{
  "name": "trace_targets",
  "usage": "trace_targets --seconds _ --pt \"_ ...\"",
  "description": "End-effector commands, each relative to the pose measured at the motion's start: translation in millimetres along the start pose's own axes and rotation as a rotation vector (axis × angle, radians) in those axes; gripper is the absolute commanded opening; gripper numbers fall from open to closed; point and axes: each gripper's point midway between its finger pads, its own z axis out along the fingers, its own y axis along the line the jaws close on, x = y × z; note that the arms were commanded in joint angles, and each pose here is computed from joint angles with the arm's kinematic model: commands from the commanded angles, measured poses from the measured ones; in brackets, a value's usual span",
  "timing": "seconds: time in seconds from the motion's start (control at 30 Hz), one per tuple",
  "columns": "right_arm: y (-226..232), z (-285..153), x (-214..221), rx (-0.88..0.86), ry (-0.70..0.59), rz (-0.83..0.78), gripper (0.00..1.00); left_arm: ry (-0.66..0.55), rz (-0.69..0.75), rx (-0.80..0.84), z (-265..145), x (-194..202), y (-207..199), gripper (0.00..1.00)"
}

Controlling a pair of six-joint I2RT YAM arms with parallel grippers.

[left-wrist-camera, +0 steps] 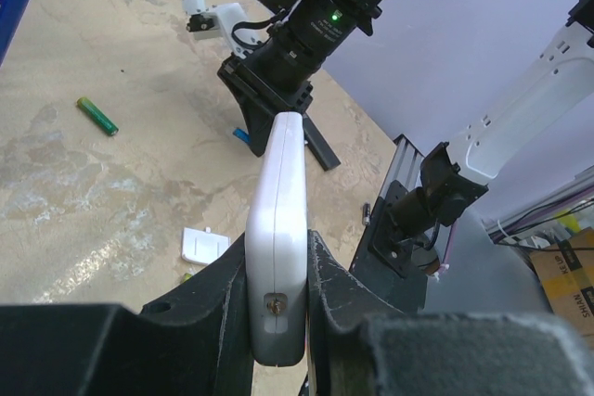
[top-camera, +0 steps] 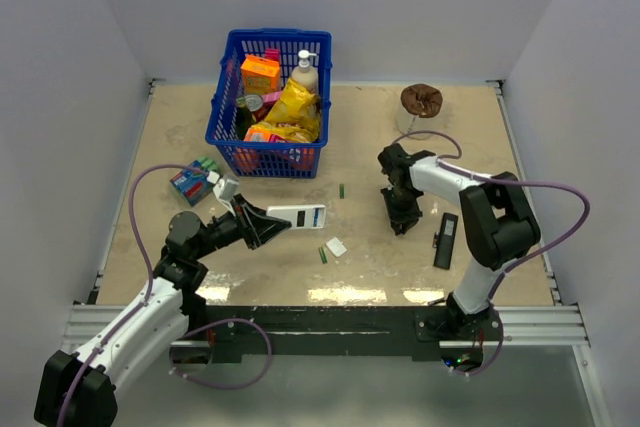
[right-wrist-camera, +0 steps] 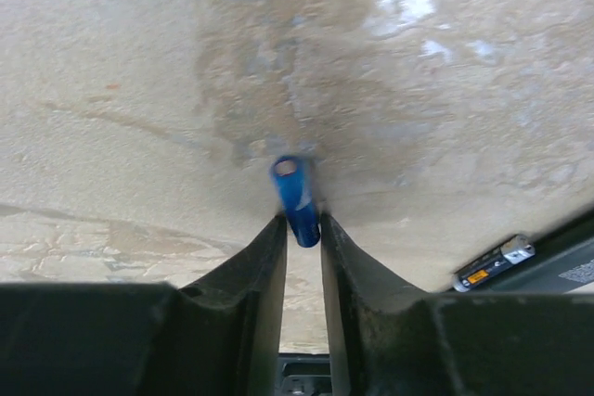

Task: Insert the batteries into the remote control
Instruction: Adjust the battery at the center of the board.

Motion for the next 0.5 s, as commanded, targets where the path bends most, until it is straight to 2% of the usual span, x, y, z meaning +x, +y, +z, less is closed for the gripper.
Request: trace_targets --seconds 0.0,0.17,0.37,0.47 --pt "30 4 0 -0.045 -0.017 -0.015 0.23 -0.056 0.080 0.046 4 -26 -17 0.00" --pt "59 5 -8 -0.082 -0.091 -0.008 0.13 -0.054 0.072 0.041 4 -25 -16 0.00" --pt "64 6 -14 -0.053 -0.186 0.043 0.08 -0.051 0.058 0.023 4 -22 -11 0.00" --pt "73 -4 -19 -0.080 -0.250 0.035 0.00 -0.060 0.048 0.020 4 -20 -8 0.00"
